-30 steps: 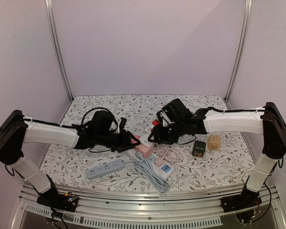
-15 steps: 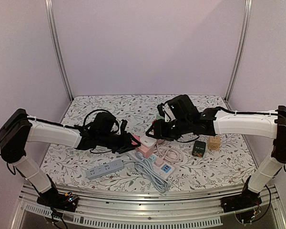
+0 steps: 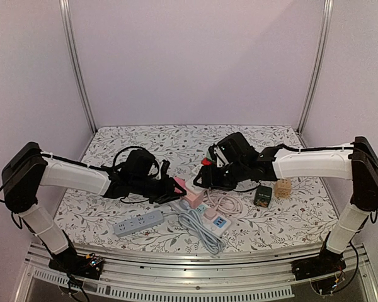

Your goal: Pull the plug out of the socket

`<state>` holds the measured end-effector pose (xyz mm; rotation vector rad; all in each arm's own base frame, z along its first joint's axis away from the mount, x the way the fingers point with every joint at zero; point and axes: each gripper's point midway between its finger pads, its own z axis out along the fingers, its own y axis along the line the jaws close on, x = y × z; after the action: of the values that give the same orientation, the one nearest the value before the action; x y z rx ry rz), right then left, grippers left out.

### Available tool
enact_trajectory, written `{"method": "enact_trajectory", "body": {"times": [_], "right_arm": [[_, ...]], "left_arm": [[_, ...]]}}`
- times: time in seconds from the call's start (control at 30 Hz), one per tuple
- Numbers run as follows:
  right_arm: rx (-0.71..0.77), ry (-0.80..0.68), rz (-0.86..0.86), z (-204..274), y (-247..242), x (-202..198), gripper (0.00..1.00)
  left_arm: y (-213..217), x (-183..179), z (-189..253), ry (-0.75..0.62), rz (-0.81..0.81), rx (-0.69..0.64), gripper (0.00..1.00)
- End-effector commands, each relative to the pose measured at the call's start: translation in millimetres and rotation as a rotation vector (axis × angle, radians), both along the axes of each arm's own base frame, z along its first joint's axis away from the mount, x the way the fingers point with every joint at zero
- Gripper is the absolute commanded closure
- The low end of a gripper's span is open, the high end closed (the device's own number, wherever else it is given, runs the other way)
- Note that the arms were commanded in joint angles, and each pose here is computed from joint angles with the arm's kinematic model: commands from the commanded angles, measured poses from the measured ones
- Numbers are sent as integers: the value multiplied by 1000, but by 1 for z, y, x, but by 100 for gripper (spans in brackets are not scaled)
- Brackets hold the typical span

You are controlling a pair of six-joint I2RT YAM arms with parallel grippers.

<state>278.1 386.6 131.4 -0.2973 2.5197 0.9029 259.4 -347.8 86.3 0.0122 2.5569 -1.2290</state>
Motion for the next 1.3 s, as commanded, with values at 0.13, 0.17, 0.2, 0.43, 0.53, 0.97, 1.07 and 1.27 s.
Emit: {"method": "enact_trajectory", "body": {"times": [0.13, 0.17, 0.2, 0.43, 0.53, 0.97, 1.07, 1.27], "right_arm": [[7, 33, 17, -15, 11, 4, 33], [10, 37, 21, -17, 13, 5, 33], [19, 38, 27, -16, 16, 5, 33], [75, 38, 35, -14, 23, 4, 37], [103, 20, 39, -4, 23, 3, 40], [124, -113, 115, 32, 24, -20, 47], [99, -107, 135, 23, 27, -25, 48], [-34, -160, 127, 4, 22, -24, 48]], "left_arm": [[-8, -6, -3, 5, -27, -16, 68], [-7, -7, -5, 9, -27, -14, 69], [-7, -7, -7, 14, -27, -13, 69], [-4, -11, -12, 27, -26, -7, 69], [-3, -12, -12, 28, -24, -6, 70], [-9, -6, -9, 24, -23, -8, 70], [-14, -6, -8, 28, -41, -9, 70], [-13, -4, -10, 22, -28, -2, 70]]}}
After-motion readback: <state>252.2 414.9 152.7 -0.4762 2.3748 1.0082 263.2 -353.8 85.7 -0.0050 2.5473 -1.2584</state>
